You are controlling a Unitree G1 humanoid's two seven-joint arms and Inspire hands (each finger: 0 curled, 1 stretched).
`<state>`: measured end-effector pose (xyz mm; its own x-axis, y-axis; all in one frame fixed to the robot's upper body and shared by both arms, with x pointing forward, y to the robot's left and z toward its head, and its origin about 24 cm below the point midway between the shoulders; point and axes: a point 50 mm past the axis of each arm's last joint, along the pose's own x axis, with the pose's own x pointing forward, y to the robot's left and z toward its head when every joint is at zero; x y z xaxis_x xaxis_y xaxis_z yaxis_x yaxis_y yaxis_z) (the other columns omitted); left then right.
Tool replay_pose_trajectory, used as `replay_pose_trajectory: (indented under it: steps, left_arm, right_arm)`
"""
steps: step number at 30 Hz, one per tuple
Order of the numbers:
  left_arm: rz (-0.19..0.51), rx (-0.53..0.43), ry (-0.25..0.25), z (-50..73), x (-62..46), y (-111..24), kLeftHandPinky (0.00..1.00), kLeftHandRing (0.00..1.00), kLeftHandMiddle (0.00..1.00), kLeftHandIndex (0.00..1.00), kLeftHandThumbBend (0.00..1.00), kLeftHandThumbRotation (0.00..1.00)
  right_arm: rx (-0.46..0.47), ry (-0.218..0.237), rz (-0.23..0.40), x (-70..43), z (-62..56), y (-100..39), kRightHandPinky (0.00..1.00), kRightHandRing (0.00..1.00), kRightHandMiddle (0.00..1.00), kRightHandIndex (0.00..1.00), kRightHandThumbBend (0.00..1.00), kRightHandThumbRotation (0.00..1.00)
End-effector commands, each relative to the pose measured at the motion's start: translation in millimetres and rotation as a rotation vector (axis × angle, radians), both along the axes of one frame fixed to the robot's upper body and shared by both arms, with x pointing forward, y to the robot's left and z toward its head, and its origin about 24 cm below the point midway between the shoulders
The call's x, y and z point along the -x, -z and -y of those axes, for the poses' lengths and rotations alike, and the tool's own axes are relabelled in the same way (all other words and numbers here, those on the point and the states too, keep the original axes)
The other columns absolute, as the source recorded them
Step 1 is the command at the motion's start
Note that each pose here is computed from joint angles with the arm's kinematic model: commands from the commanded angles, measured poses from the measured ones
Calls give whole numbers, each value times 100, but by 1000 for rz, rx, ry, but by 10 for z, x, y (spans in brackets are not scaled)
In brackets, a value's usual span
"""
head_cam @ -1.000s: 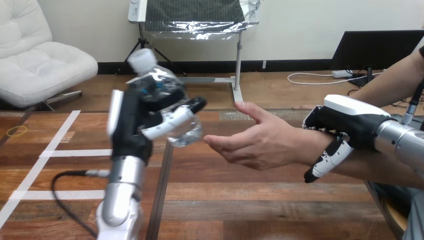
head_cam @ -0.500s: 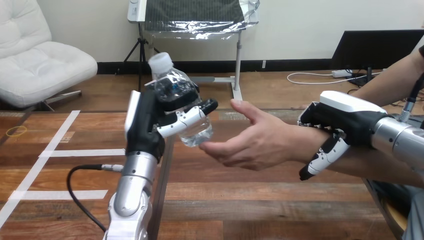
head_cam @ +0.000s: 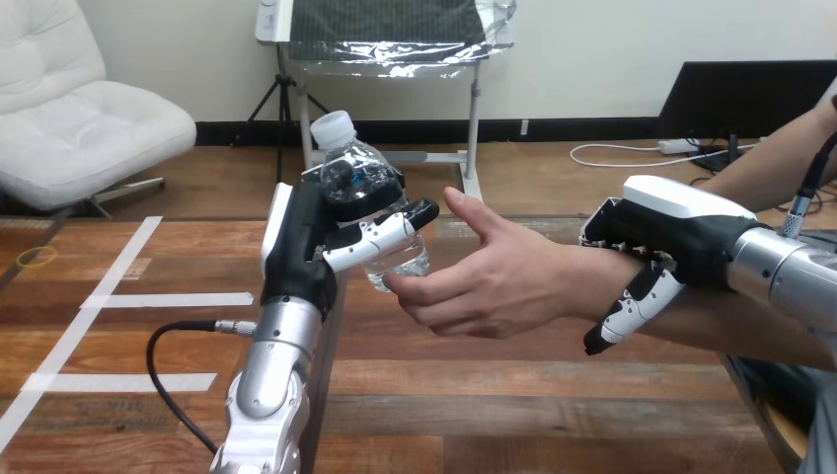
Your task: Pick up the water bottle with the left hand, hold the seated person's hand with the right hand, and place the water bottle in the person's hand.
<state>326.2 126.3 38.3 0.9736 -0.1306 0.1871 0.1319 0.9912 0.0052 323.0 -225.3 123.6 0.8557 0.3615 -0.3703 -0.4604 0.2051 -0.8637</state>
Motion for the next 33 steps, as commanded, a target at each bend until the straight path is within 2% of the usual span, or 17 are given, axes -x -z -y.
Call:
replay_pose_trajectory:
  steps: [1, 17, 33]
  left_arm:
    - [140, 22, 40, 179, -202, -387, 33, 37, 42, 43, 66, 0]
    - [121, 55, 83, 352, -220, -382, 34, 38, 42, 43, 69, 0]
    - [140, 45, 139, 526, -194, -385, 35, 39, 43, 43, 68, 0]
  right_arm:
    - [-21, 46, 6, -16, 52, -36, 20, 26, 33, 35, 87, 0]
    - [-33, 42, 1, -18, -16, -40, 19, 25, 33, 36, 87, 0]
    - [-25, 31, -11, -27, -47, -35, 20, 26, 33, 36, 86, 3]
